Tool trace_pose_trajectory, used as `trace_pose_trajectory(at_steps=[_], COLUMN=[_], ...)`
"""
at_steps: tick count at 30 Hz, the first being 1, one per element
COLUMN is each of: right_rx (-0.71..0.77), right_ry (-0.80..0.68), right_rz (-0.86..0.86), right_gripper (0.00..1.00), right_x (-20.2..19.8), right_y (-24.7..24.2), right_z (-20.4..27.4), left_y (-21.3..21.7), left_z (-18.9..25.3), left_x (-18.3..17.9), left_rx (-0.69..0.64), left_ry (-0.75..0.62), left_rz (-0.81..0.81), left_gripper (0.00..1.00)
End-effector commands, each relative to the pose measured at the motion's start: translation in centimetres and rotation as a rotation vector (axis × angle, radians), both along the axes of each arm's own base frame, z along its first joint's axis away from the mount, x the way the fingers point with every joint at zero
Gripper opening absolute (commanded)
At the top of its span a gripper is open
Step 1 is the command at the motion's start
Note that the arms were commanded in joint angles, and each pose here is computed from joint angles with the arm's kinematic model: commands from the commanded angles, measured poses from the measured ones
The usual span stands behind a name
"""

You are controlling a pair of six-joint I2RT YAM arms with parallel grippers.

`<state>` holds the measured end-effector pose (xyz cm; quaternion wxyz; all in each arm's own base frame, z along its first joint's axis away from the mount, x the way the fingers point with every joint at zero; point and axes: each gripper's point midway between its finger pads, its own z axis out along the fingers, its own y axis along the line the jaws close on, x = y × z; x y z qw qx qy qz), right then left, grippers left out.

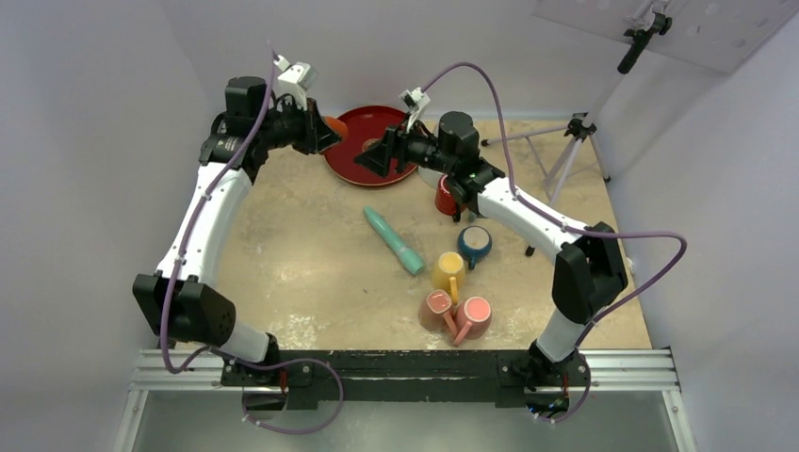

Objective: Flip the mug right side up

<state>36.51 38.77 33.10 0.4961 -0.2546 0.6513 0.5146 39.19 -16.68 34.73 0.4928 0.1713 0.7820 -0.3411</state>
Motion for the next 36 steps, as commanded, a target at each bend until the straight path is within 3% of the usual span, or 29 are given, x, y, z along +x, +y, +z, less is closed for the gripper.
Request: trace_pose_trajectory(at_steps=[1,5,12,19,25,33,34,36], right_rx=[-0.081,-0.126,-0.271,-0.286,-0.324,-0.339,-0.340,-0.337], right_ry=[0.011,0.014,0.017,0.012,0.032,0.012,0.011,0.006], right_rz=[-0.145,-0.205,-0.363,-0.406,-0.417,-0.418,-0.418,-0.421], right_gripper=[0.68,0.68,0.68,0.68,0.68,0.68,0.68,0.68], right_x=[1.5,1.9,3.0,2.6,2.7,2.7,2.7,2.7], right_y=[-2.3,-3.6,-7.2,-8.7,-9.0,-9.2,-9.2,-9.3], right_z=[-1.5,-2.5,-3.9,-3.8,-4.4,-3.9,-3.8,-3.5], left_y=[2.9,3.1,1.4,-0.2,-0.4,0.0,0.0,-0.1], left_z=[-4.2,-6.9,-15.0,-20.2,-25.8,-28.3,-28.3,-28.0], left_x=[3.0,7.3,12.3,14.4,13.4,13.1,13.1,13.3], left_rx=[0.353,0.524,0.864,0.894,0.978,1.011,1.012,1.005], left_ry=[-0.059,0.050,-0.018,0.000,0.054,0.071,0.067,0.053], left_rz=[-0.042,-0.141,-0.290,-0.354,-0.479,-0.536,-0.531,-0.510], left_gripper=[0.00,0.00,0.00,0.00,0.00,0.00,0.03,0.20])
